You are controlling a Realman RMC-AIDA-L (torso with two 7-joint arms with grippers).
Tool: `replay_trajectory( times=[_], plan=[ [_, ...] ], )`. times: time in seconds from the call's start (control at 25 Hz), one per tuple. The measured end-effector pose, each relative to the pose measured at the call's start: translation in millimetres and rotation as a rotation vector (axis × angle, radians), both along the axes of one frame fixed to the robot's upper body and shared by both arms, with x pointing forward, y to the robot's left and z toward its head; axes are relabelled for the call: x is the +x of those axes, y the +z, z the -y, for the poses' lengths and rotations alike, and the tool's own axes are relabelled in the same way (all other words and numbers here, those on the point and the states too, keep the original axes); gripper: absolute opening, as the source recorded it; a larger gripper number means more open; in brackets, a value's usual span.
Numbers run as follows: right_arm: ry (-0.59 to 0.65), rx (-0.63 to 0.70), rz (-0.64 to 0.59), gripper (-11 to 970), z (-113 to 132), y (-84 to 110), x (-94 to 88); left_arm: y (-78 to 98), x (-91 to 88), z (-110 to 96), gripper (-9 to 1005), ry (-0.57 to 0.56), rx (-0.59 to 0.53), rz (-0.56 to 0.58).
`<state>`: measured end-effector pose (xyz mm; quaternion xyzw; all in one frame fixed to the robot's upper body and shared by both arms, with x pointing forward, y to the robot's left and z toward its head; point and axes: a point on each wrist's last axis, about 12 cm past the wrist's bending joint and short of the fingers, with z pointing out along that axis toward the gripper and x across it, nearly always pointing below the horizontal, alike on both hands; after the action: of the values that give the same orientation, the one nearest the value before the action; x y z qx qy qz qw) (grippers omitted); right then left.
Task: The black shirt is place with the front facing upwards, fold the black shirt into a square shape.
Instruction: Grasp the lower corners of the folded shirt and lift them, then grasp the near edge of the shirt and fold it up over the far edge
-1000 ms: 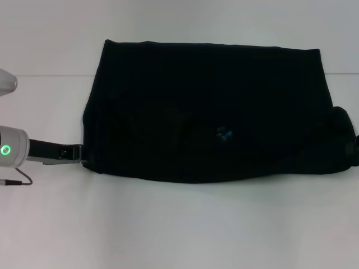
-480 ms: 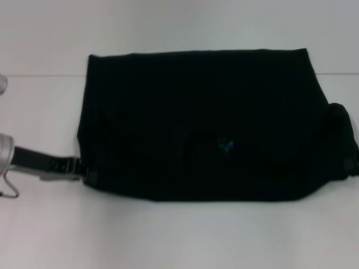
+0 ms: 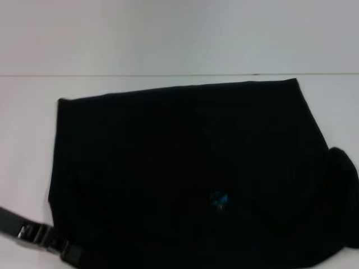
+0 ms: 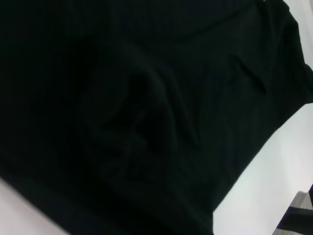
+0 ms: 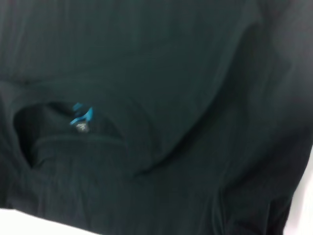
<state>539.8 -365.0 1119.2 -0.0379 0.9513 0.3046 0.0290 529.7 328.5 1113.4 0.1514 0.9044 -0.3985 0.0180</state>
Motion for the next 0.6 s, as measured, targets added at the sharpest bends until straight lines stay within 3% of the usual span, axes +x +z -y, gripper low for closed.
replay_trajectory(
  times=[0.44,0.6],
  plan=[
    [0.025,0.065,-0.046,96,0.6,-3.1,-25.5,-3.0,3.8,-3.1,7,0.002,0.068,-0.014],
    [-0.006,0.09,-0.022,96,1.9,-0.9,-23.2,-1.8,7.0,-6.5,8,0.028,0.077,0.005]
  ],
)
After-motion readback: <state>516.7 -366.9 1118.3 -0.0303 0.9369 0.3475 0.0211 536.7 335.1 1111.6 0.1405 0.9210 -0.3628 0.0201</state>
